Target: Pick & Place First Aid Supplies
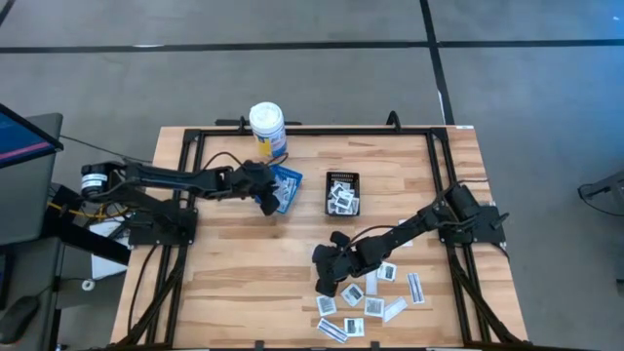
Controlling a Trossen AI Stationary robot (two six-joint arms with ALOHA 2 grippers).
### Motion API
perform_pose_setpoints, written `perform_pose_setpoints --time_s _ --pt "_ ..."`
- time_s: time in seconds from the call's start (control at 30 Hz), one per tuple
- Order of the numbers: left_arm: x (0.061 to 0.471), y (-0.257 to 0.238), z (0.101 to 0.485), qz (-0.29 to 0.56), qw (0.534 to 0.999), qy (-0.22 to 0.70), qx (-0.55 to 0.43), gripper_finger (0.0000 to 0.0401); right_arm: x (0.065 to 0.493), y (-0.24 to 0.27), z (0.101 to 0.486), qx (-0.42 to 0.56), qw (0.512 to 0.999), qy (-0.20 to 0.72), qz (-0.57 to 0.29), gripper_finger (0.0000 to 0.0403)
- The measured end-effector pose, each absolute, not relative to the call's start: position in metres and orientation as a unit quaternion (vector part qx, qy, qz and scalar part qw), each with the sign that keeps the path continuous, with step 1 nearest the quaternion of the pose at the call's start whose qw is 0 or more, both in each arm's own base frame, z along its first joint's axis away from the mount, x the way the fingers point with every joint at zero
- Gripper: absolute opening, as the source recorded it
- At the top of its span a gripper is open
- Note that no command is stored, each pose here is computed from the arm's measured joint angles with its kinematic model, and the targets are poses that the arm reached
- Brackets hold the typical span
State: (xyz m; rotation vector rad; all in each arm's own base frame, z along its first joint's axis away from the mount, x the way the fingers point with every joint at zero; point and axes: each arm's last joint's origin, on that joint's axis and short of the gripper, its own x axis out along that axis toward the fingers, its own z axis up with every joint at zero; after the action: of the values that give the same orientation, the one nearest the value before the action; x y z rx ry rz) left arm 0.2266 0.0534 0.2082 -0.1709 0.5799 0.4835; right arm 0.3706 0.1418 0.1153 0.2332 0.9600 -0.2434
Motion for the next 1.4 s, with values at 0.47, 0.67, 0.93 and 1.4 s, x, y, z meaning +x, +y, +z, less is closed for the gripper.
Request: perform_pose_setpoints --time_s 0.47,0.67,0.93,1.4 --pt "0.213 0.019 0.242 0.163 0.963 0.204 -0.073 0.0086 0.367 0.138 0.126 0.047 0.883 0.432 -0.177 0.0103" --pt "0.214 0.012 0.243 0.146 0.967 0.200 -0.067 0.0086 0.366 0.129 0.119 0.088 0.870 0.456 -0.164 0.0103" --pt "0.214 0.012 0.243 0.146 0.967 0.199 -0.067 0.0086 0.365 0.128 0.118 0.067 0.868 0.472 -0.138 0.0075" --pt "0.219 -0.018 0.243 -0.020 0.973 0.206 -0.102 0.0085 0.372 0.128 0.122 0.047 0.883 0.450 -0.120 0.0008"
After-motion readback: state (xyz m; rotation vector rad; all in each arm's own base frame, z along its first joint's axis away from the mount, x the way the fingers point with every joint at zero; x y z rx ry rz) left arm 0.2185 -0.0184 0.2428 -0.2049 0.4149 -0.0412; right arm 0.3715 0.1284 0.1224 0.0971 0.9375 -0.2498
